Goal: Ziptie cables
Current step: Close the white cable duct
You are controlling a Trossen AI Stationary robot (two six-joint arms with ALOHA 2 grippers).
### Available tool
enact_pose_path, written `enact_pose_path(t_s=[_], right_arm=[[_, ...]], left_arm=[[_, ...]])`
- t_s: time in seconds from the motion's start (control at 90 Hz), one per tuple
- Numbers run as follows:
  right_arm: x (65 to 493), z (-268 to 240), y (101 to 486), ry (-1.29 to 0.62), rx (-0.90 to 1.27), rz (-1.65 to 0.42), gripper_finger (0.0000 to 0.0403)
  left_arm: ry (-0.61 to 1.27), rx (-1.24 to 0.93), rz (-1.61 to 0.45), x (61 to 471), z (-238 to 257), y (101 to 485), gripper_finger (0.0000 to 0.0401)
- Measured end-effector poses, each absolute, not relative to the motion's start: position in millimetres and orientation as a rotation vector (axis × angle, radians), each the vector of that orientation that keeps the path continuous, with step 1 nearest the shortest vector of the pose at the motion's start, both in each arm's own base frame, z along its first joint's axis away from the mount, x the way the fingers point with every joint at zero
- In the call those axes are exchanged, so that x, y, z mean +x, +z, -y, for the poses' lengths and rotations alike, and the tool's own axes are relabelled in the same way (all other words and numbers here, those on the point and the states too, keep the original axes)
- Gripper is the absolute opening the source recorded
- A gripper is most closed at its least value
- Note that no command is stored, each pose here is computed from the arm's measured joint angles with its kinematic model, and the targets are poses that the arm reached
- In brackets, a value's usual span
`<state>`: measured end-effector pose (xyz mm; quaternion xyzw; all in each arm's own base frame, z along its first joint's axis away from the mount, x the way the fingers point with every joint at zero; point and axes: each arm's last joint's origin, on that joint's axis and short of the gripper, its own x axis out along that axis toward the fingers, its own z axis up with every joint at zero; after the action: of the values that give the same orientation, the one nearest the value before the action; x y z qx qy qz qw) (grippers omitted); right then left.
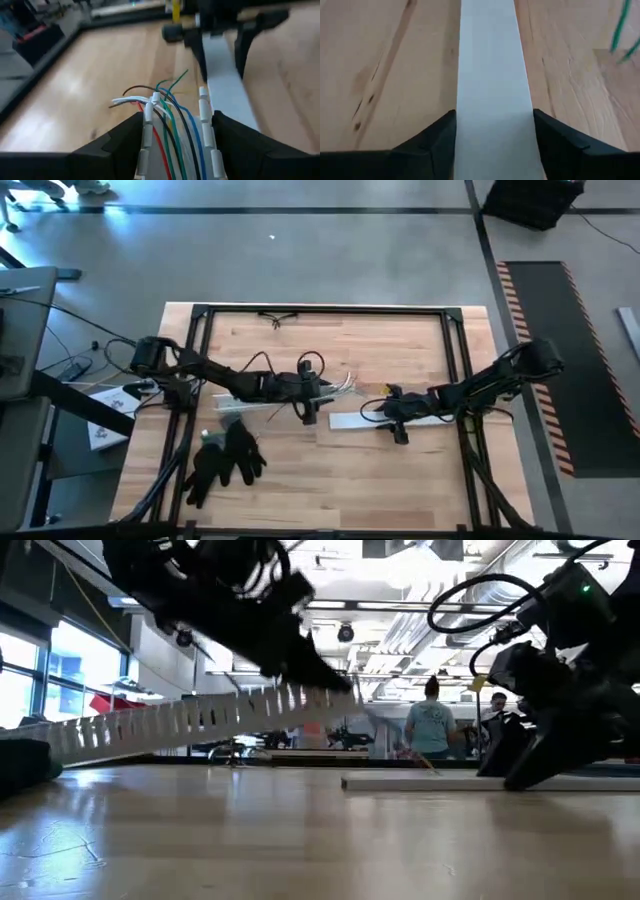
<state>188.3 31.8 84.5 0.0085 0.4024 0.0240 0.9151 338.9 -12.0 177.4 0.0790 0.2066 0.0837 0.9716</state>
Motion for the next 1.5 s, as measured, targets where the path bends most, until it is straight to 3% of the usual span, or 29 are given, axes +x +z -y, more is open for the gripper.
enact_pose_path(t_s=[0.489,0.767,0.911,1.133,1.5], right_arm=[[195,-33,91,0.059,-0.002,-0.852,0.0204],[195,-33,91,0.052,-0.006,-0.850,0.0204],[195,-33,91,0.051,-0.006,-0.850,0.0204],[195,-33,96,0.054,-0.002,-0.828,0.0204],[214,-39,127,0.183,-0.027,-0.815,0.0204]], left_arm=[[0.146,0.159,-0.593,338,11,146,0.0211],[0.095,0.107,-0.634,337,4,142,0.0279],[0.093,0.106,-0.627,337,5,144,0.0293],[0.095,0.112,-0.548,333,12,172,0.0294],[0.290,0.172,-0.501,298,11,228,0.0294]])
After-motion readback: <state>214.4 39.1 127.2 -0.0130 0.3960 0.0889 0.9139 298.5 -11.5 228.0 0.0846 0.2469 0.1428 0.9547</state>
